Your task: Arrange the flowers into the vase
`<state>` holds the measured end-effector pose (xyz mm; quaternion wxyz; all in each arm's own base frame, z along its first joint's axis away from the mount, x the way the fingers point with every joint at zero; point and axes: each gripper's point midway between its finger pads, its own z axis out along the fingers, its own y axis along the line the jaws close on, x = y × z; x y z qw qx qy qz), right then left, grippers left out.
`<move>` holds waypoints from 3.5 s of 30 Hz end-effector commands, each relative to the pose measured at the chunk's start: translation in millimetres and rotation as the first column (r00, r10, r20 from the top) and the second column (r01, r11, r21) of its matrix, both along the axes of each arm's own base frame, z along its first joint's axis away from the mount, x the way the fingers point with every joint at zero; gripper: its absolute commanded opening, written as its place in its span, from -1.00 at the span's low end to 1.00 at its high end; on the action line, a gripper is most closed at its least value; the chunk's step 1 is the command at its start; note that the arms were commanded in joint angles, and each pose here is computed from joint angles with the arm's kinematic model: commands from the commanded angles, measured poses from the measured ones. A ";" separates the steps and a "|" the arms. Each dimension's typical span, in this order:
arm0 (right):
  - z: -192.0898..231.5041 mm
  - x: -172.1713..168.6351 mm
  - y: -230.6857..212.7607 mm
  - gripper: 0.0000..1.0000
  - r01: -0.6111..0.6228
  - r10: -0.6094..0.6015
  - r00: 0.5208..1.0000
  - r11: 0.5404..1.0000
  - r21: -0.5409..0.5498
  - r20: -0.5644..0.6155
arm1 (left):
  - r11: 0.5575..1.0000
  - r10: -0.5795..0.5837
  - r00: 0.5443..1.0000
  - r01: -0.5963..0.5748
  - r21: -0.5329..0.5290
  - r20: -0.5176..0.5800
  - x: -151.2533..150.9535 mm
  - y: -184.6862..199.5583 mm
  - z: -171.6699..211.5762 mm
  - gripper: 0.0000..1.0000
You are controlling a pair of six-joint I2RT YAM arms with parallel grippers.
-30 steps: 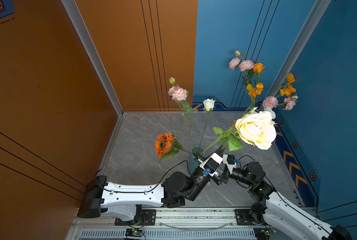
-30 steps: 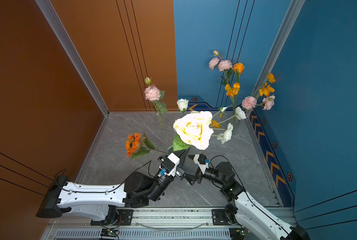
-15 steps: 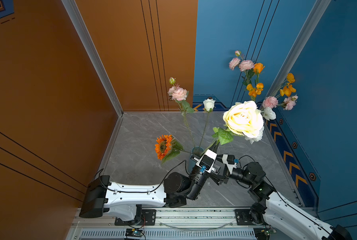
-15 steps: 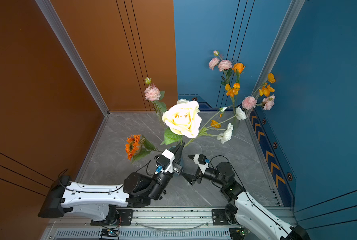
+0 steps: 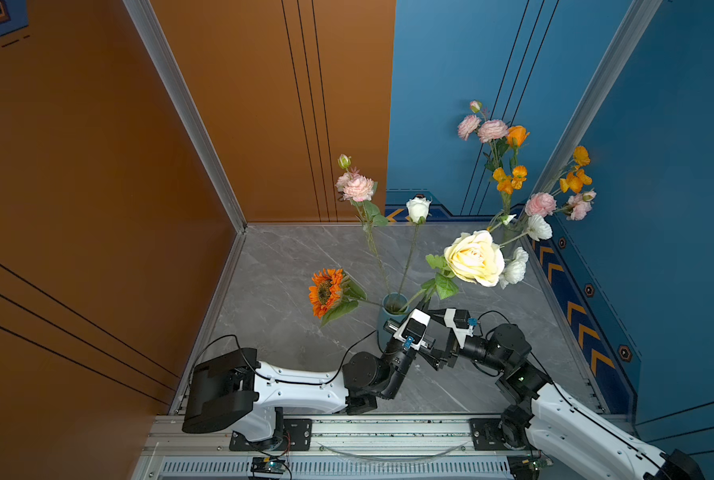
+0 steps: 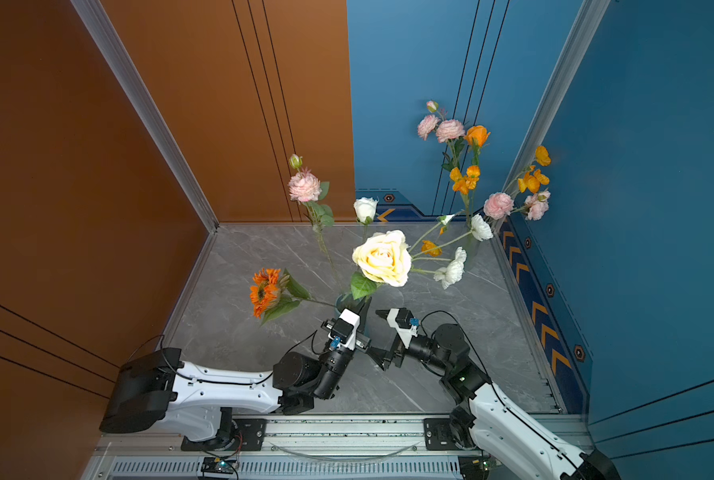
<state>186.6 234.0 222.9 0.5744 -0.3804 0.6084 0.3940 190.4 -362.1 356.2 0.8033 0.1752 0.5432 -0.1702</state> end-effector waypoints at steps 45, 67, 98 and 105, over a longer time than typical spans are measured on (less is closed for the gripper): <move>0.5 4.0 5.2 1.00 -0.003 0.003 1.000 1.000 -0.010 0.010 | 0.992 0.093 0.982 -0.078 0.097 -0.163 -14.9 62.7 -84.1 0.96; 1.9 -1.1 8.2 1.00 -0.036 0.036 0.999 0.999 -0.007 0.015 | 0.982 -0.108 0.901 0.162 0.095 -0.420 38.6 58.6 -159.5 0.96; -1.7 2.2 9.3 1.00 -0.029 0.029 1.000 0.999 -0.021 0.004 | 0.982 -0.186 0.920 0.182 -0.045 -0.345 84.9 39.3 -154.4 0.22; -3.6 3.1 9.5 1.00 -0.026 0.026 1.000 0.999 -0.026 0.003 | 0.978 -0.207 0.930 0.194 -0.070 -0.303 78.9 43.1 -137.1 -0.14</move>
